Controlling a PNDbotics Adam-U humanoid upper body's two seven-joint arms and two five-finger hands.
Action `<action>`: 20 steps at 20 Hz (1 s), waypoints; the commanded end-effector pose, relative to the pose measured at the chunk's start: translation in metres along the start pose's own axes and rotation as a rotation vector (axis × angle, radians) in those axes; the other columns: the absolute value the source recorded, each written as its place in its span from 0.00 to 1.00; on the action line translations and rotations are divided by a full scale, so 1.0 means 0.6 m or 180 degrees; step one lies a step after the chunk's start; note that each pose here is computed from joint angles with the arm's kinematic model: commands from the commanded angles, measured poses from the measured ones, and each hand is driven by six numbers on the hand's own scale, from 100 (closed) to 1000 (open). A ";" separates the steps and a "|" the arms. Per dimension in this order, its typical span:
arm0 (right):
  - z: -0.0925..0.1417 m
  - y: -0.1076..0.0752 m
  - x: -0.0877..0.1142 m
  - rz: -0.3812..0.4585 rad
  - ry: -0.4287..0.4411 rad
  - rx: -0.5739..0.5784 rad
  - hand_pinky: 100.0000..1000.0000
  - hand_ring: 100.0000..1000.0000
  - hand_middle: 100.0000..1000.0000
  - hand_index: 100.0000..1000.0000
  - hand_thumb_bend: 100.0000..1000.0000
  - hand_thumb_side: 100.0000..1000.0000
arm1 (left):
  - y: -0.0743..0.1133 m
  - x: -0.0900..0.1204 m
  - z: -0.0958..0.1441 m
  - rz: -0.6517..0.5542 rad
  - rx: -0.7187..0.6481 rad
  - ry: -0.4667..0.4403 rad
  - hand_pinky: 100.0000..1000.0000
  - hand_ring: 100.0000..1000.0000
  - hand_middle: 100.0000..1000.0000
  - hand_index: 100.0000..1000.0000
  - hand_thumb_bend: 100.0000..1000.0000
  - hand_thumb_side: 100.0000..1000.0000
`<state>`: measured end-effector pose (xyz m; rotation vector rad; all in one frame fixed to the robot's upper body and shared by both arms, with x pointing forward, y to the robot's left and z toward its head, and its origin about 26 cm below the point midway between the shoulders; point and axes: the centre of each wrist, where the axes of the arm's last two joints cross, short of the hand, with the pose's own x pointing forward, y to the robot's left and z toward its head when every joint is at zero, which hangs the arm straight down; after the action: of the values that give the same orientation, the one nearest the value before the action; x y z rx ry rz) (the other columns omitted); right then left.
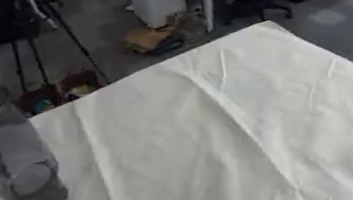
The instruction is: Arrange flowers into the vase.
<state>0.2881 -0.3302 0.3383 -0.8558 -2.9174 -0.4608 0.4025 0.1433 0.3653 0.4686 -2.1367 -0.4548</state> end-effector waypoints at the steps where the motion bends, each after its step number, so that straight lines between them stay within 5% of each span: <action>1: -0.016 -0.005 0.009 0.0018 -0.0119 -0.0007 0.76 0.86 0.81 0.88 0.00 1.00 | 0.034 0.020 0.001 -0.0201 -0.0120 -0.0001 1.00 1.00 1.00 1.00 0.51 0.55; 4: -0.015 -0.005 0.008 0.0024 -0.0115 -0.0010 0.76 0.86 0.81 0.88 0.00 1.00 | 0.045 0.029 0.004 -0.0265 -0.0159 0.0069 1.00 1.00 1.00 1.00 0.38 0.48; 6: -0.015 -0.005 0.009 0.0023 -0.0116 -0.0015 0.76 0.86 0.81 0.88 0.00 1.00 | 0.048 0.031 0.005 -0.0262 -0.0148 0.0105 1.00 1.00 1.00 1.00 0.30 0.51; 12: -0.015 -0.004 0.009 0.0007 -0.0116 -0.0033 0.76 0.86 0.81 0.88 0.00 1.00 | 0.042 0.031 0.009 -0.0318 -0.0263 0.0193 1.00 1.00 1.00 1.00 0.64 0.77; 14: -0.016 -0.003 0.009 -0.0005 -0.0117 -0.0042 0.76 0.86 0.81 0.88 0.00 1.00 | 0.038 0.030 0.009 -0.0363 -0.0320 0.0233 1.00 1.00 1.00 1.00 0.70 0.70; 16: -0.017 -0.003 0.010 -0.0016 -0.0122 -0.0049 0.76 0.86 0.81 0.88 0.00 1.00 | 0.035 0.026 0.008 -0.0377 -0.0417 0.0321 1.00 1.00 1.00 1.00 0.52 0.52; 19: -0.017 -0.003 0.010 -0.0016 -0.0128 -0.0058 0.76 0.85 0.80 0.88 0.00 1.00 | 0.038 0.019 0.005 -0.0357 -0.0537 0.0470 1.00 1.00 1.00 1.00 0.07 0.21; 20: -0.017 -0.003 0.010 -0.0015 -0.0127 -0.0066 0.76 0.85 0.80 0.88 0.00 1.00 | 0.039 0.017 0.004 -0.0359 -0.0571 0.0519 1.00 1.00 1.00 1.00 0.00 0.13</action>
<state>0.2881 -0.3306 0.3376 -0.8580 -2.9182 -0.4808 0.3937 0.1521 0.3708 0.4953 -1.8920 -0.6534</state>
